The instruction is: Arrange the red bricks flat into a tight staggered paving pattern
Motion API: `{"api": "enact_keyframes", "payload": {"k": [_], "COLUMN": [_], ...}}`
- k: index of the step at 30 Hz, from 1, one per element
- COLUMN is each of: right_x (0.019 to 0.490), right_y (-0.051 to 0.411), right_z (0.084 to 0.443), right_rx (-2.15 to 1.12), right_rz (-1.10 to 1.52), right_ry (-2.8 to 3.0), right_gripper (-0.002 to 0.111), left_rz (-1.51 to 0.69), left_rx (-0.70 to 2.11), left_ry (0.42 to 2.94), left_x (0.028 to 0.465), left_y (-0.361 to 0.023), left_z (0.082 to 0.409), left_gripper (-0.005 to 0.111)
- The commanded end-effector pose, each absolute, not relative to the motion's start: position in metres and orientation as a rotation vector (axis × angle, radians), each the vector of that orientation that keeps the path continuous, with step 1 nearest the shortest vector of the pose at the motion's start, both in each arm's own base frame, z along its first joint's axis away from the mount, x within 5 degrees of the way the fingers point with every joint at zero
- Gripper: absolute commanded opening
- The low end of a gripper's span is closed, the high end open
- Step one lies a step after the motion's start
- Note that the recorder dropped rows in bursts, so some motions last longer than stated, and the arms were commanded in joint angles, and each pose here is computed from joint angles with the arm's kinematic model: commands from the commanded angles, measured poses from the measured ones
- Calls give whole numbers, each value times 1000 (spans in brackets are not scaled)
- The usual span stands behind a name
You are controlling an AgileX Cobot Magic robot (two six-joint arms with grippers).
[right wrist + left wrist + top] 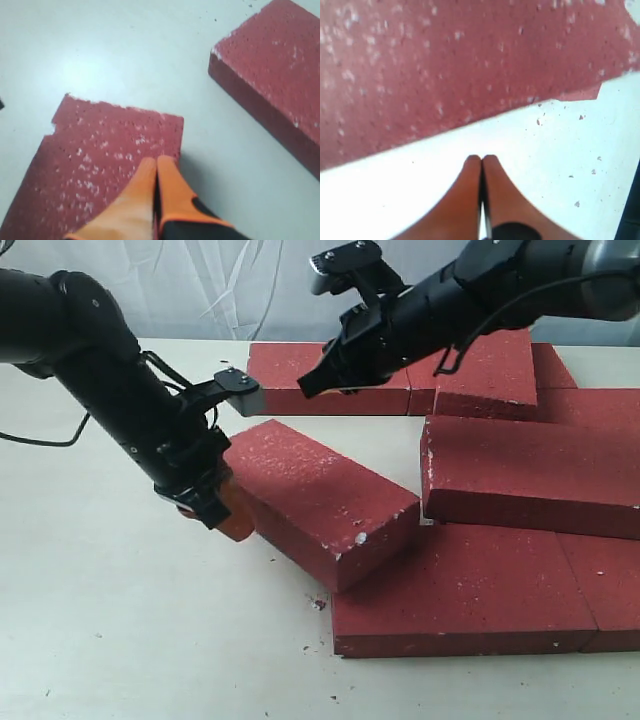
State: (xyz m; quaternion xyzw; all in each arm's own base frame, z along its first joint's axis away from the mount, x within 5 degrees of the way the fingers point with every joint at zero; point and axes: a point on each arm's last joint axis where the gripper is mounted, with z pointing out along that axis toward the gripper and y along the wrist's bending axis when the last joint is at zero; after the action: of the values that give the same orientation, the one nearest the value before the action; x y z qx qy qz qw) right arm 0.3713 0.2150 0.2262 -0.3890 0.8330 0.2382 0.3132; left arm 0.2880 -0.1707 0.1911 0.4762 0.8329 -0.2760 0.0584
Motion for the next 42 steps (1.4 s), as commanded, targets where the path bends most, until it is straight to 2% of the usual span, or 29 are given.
{"api": "enact_keyframes", "payload": {"k": [1, 5, 9, 16, 20, 27, 34, 42], "right_x": [396, 412, 403, 358, 319, 276, 263, 265], "right_y": [245, 240, 217, 180, 164, 143, 142, 146], "right_z": [219, 224, 244, 283, 290, 258, 237, 202], "right_rx": [-1118, -1070, -1048, -1040, -995, -1123, -1285, -1383], "right_rz": [615, 534, 472, 298, 321, 284, 345, 425], "right_ry": [2132, 2179, 2314, 2372, 2358, 2439, 2581, 2743], "right_gripper": [-1, -1, -1, -1, -1, -1, -1, -1], "left_rz": [-750, -563, -471, -369, -364, -420, -350, -444], "left_rx": [1462, 1397, 1090, 654, 633, 643, 559, 527], "left_ry": [2579, 2658, 2630, 2546, 2541, 2511, 2536, 2601], "left_x": [278, 283, 307, 338, 339, 340, 364, 385], "left_y": [-161, -134, -102, -57, -54, -65, -62, -68], "left_z": [193, 191, 198, 202, 203, 201, 166, 139], "left_gripper": [0, 0, 0, 0, 0, 0, 0, 0]}}
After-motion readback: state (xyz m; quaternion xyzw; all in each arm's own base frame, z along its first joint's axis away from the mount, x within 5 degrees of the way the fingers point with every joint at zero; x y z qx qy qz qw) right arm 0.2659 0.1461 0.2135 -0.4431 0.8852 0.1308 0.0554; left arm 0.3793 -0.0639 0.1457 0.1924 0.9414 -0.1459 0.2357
